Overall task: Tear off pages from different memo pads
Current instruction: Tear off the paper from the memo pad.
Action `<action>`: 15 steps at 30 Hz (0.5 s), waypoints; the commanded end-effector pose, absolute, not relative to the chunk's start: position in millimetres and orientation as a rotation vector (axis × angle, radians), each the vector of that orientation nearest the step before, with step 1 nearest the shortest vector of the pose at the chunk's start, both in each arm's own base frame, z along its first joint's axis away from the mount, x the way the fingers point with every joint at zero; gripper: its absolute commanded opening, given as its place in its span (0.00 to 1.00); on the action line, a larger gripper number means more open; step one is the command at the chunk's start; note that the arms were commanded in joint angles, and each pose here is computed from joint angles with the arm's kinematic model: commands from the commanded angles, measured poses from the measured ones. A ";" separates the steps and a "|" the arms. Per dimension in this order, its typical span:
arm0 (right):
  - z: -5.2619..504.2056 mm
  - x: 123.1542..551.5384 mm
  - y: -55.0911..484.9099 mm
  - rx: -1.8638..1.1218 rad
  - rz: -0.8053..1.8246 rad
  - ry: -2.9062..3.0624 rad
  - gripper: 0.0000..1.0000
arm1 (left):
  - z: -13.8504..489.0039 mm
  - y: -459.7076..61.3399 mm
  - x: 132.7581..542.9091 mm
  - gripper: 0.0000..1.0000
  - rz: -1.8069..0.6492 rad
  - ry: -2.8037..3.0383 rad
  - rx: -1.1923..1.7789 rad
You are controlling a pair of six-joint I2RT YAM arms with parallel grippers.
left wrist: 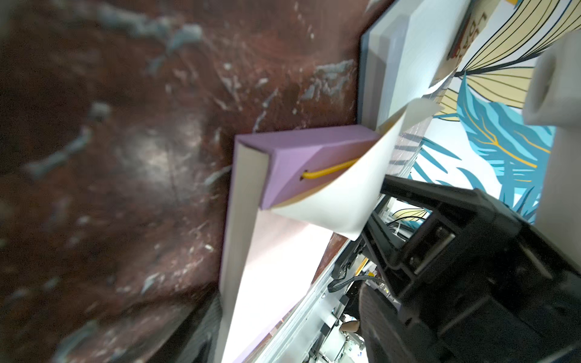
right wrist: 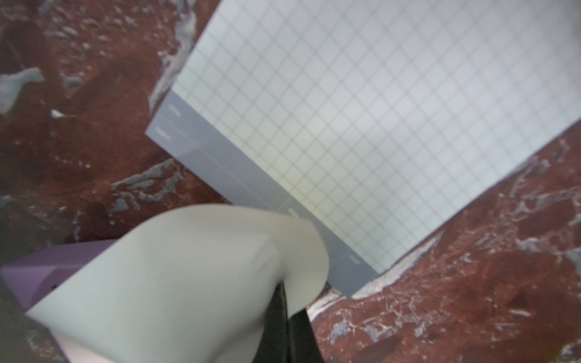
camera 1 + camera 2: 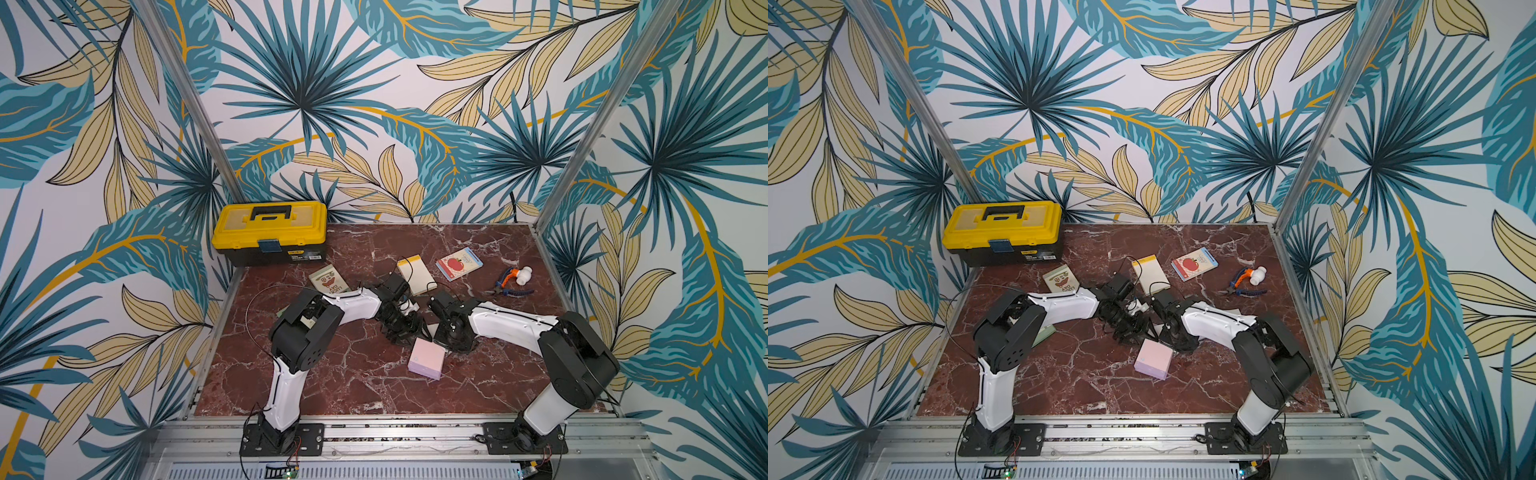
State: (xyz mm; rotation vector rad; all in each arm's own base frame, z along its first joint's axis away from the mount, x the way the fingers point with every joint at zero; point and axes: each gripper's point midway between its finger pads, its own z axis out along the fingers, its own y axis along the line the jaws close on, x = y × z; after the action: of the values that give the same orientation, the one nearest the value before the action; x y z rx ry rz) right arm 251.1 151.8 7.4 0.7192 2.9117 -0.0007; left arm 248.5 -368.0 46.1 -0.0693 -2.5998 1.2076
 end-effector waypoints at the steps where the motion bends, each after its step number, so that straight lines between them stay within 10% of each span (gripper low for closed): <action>1: -83.7 195.1 147.8 0.781 -0.068 3.154 0.00 | 83.0 -413.4 252.9 0.67 1.519 -2.534 -0.205; 15: -89.4 192.8 146.7 0.887 0.078 3.131 0.00 | 112.0 -425.6 239.6 0.45 1.596 -2.520 -0.248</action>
State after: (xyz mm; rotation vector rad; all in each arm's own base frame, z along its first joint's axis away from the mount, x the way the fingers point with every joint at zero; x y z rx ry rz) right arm 251.2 151.1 5.7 0.8112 2.9349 0.1045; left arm 247.3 -392.1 53.1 -0.0041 -2.6077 1.3039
